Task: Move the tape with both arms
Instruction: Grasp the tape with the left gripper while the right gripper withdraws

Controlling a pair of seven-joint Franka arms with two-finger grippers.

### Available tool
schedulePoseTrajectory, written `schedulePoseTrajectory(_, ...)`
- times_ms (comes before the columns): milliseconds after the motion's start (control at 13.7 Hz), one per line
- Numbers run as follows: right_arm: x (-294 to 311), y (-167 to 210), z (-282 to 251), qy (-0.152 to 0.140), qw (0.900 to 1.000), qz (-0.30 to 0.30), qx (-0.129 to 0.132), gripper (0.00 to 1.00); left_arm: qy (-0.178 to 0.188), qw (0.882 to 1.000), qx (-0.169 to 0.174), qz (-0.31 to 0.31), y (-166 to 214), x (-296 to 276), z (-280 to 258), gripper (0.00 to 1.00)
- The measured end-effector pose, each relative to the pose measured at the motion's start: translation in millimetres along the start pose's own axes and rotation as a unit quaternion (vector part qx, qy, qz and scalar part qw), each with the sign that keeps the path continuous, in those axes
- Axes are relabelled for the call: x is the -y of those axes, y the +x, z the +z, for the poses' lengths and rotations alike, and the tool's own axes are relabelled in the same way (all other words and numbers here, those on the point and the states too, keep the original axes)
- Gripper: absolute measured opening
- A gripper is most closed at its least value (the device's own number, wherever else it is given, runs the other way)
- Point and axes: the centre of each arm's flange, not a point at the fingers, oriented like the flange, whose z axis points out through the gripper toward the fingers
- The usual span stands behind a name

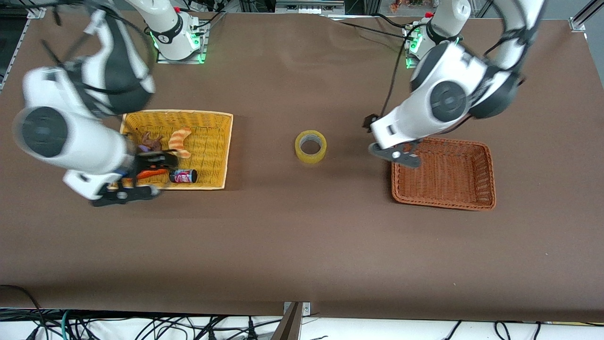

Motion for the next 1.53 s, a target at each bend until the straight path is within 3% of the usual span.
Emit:
schedulePoseTrajectory(219,-69,-24,-36,0.020,0.999,0.040,-0.012,1.00,0.005,1.000,-0.002,0.016,17,-62,76,1.00)
schedulePoseTrajectory(656,-127,-91,-76,-0.004,0.994,0.104,-0.039,1.00,0.053,0.996,-0.038,0.064,36,-94,173,1.00)
schedulePoseTrajectory(875,-128,-128,-90,-0.008,0.993,0.110,-0.050,1.00,0.078,0.992,-0.046,0.093,41,-94,205,1.00)
schedulePoseTrajectory(1021,-127,-136,-92,-0.012,0.995,0.083,-0.060,1.00,0.080,0.991,-0.045,0.095,42,-94,208,0.99)
schedulePoseTrajectory(1094,-127,-136,-90,-0.013,0.996,0.070,-0.060,1.00,0.079,0.991,-0.047,0.095,43,-94,206,0.93)
schedulePoseTrajectory(1531,-141,-129,-72,-0.011,0.997,0.063,-0.046,1.00,0.079,0.991,-0.050,0.096,45,-96,203,0.27)
